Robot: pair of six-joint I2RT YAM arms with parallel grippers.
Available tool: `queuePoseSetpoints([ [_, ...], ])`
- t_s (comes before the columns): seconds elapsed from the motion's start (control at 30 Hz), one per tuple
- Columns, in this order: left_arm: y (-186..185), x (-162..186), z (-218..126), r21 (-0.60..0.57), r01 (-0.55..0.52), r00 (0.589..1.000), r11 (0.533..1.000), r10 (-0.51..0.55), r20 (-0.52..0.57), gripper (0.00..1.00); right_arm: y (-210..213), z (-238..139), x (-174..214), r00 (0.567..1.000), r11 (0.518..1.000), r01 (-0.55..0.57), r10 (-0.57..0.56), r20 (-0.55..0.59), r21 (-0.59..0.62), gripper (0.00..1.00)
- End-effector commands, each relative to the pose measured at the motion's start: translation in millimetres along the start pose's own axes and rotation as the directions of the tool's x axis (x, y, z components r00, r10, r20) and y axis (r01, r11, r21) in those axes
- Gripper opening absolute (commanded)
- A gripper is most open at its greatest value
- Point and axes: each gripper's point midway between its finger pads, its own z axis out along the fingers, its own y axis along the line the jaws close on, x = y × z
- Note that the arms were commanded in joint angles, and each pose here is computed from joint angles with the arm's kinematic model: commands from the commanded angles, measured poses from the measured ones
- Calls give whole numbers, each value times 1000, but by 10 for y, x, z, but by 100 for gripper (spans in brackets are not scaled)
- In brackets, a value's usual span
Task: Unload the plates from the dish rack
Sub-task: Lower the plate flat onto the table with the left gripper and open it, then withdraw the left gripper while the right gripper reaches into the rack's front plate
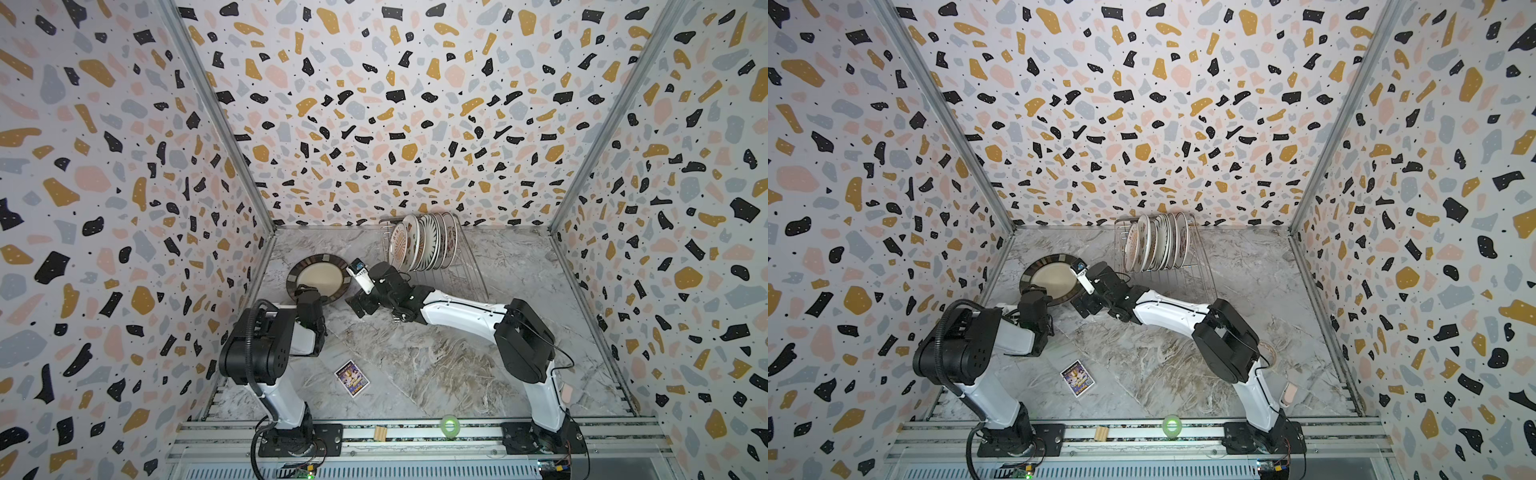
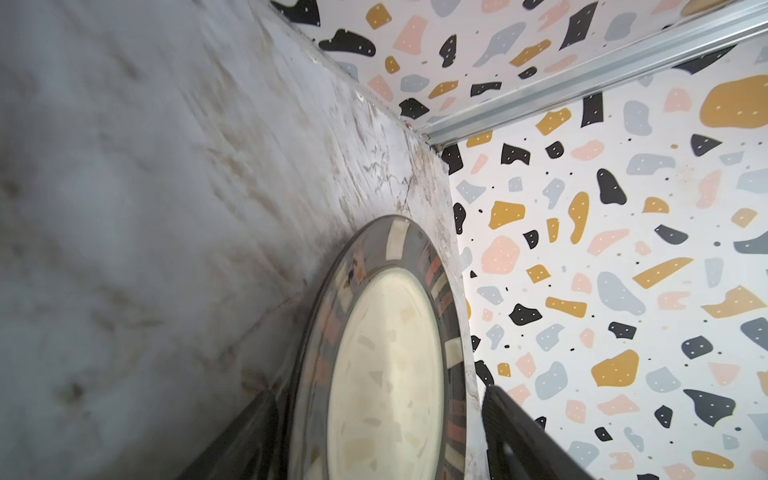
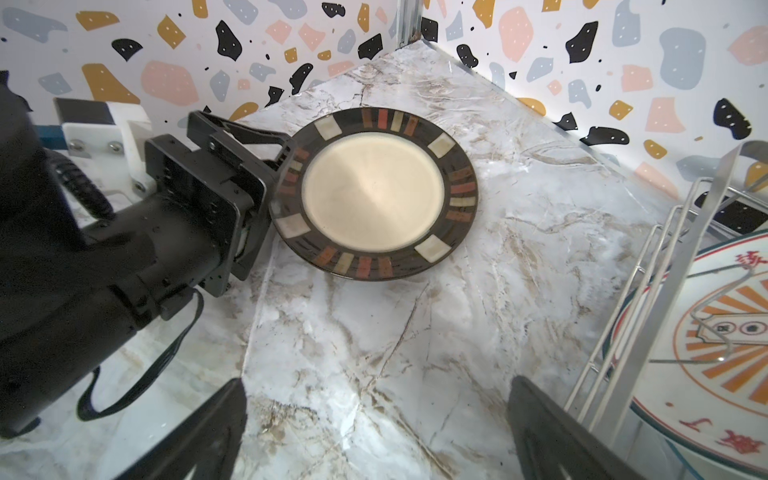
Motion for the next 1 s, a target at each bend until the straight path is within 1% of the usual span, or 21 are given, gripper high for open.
queuePoseSetpoints([
  [0.0,-17,-165,-98,-4,-20,998,1000,20,53,100,-72,-321,-378,996,999,-11,6,91,52,99],
  [0.13,3,-289,-244,-12,-32,996,999,33,80,100,-157,-514,-460,991,993,-63,51,123,100,99],
  [0.2,-2,-347,-322,-1,-24,996,1000,24,88,100,-202,-690,-545,984,989,-98,80,161,108,99],
  [0.37,-151,-422,-512,60,-26,997,998,22,68,100,-296,-1178,-688,958,989,-98,64,278,109,99],
  [0.4,-192,-436,-554,75,-31,998,997,26,62,100,-356,-1290,-713,948,987,-109,66,312,121,99],
  [0.47,-314,-444,-622,118,-70,997,991,64,48,100,-534,-1490,-724,922,972,-172,100,375,163,99],
  [0.5,-371,-434,-646,133,-89,996,987,85,36,99,-632,-1576,-715,909,965,-203,123,398,165,99],
  [0.6,-535,-421,-741,197,-122,992,973,122,11,99,-903,-1754,-700,890,955,-263,184,417,141,99],
  [0.67,-645,-399,-820,251,-139,989,958,146,-10,100,-1042,-1819,-672,892,955,-267,193,410,129,99],
  [0.77,-901,-318,-968,372,-176,977,912,208,-49,100,-1200,-1929,-642,889,954,-265,185,420,141,99],
  [0.87,-1154,-213,-1094,485,-221,955,846,288,-66,99,-1331,-2007,-620,882,949,-263,165,440,172,99],
  [0.97,-1399,-8,-1225,605,-249,916,756,387,-107,100,-1494,-1997,-598,887,928,-298,182,425,225,99],
])
